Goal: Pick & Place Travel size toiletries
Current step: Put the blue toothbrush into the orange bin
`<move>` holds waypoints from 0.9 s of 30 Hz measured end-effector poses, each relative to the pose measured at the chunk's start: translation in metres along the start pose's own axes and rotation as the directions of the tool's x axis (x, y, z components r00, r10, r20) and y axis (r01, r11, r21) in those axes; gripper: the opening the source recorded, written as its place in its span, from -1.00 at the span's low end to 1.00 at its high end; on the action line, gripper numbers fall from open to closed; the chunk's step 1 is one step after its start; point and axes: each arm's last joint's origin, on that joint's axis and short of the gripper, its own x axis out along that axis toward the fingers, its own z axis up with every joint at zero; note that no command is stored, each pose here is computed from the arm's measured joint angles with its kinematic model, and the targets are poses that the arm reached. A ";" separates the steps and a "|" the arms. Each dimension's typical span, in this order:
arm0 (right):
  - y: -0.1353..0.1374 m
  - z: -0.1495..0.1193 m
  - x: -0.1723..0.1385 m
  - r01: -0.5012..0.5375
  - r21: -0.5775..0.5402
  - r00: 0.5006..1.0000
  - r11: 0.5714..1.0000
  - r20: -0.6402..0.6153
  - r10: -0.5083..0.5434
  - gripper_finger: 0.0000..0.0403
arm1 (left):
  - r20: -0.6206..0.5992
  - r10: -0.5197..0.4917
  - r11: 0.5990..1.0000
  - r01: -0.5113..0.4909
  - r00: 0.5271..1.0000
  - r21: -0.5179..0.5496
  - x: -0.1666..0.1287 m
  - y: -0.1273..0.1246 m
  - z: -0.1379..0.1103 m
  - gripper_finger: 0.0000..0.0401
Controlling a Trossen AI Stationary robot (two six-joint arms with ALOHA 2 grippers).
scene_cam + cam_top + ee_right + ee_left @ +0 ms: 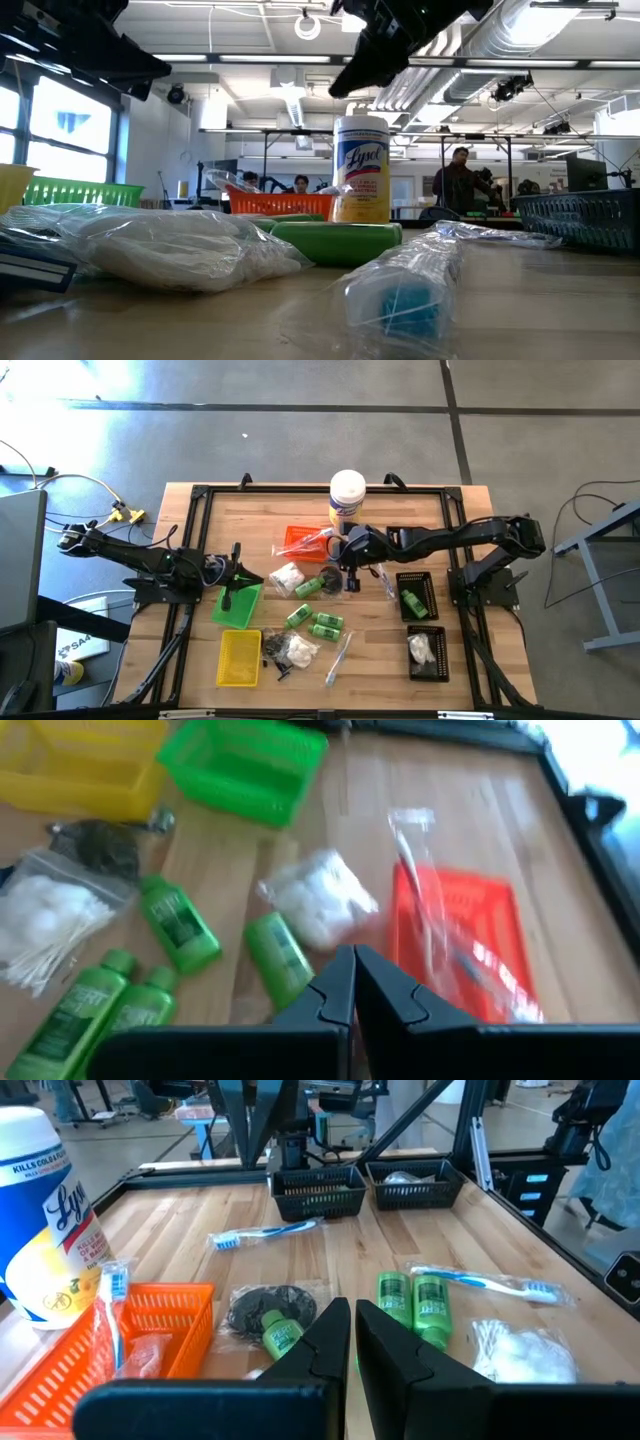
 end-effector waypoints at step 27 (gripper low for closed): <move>-0.018 -0.037 -0.008 0.398 0.296 0.883 0.868 -0.379 -0.276 -0.75 | -0.019 0.000 1.000 0.000 1.000 0.003 0.000 0.000 -0.002 -0.91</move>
